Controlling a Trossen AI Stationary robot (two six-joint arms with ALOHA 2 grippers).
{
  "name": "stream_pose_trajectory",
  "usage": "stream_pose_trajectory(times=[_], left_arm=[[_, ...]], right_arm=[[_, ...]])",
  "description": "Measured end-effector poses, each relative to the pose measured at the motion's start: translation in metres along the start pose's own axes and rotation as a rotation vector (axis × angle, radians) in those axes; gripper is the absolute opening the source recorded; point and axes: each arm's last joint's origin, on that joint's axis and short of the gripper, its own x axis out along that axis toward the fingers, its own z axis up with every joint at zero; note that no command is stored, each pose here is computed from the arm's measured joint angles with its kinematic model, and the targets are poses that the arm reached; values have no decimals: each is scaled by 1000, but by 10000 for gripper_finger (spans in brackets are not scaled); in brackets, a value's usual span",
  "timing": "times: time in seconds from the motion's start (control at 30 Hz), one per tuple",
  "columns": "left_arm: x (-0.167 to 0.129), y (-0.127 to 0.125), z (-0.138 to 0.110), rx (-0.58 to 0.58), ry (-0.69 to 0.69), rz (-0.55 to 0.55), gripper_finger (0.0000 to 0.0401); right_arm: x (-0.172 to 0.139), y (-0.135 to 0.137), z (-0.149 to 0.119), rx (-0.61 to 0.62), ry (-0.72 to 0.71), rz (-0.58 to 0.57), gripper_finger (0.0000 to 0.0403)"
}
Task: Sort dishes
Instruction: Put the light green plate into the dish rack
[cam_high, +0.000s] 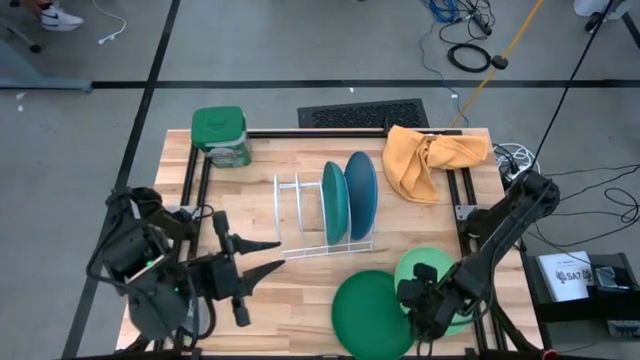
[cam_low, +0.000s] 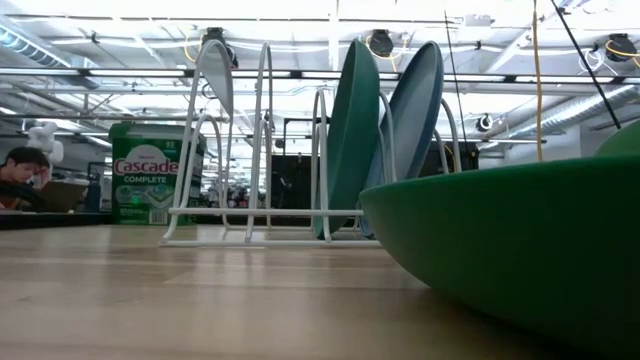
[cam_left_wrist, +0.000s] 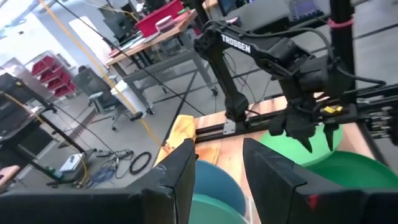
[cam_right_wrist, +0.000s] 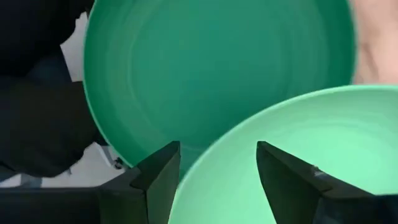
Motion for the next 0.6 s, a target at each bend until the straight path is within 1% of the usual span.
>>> stream_pose_trajectory(times=[0.13,0.27,0.43,0.53,0.6], left_arm=[[-5,-3,-1,-5,-3,0,136],[-9,-4,-1,-4,-9,7,136],[-10,-5,-1,-2,-11,2,136],[-10,-5,-1,3,-9,2,136],[-10,-5,-1,4,-9,2,136]], right_arm=[[9,1,-1,79,15,-28,208],[21,1,-3,125,28,-73,208],[39,0,-5,235,74,-145,208],[50,0,-7,244,80,-179,200],[55,0,-8,241,86,-189,183]])
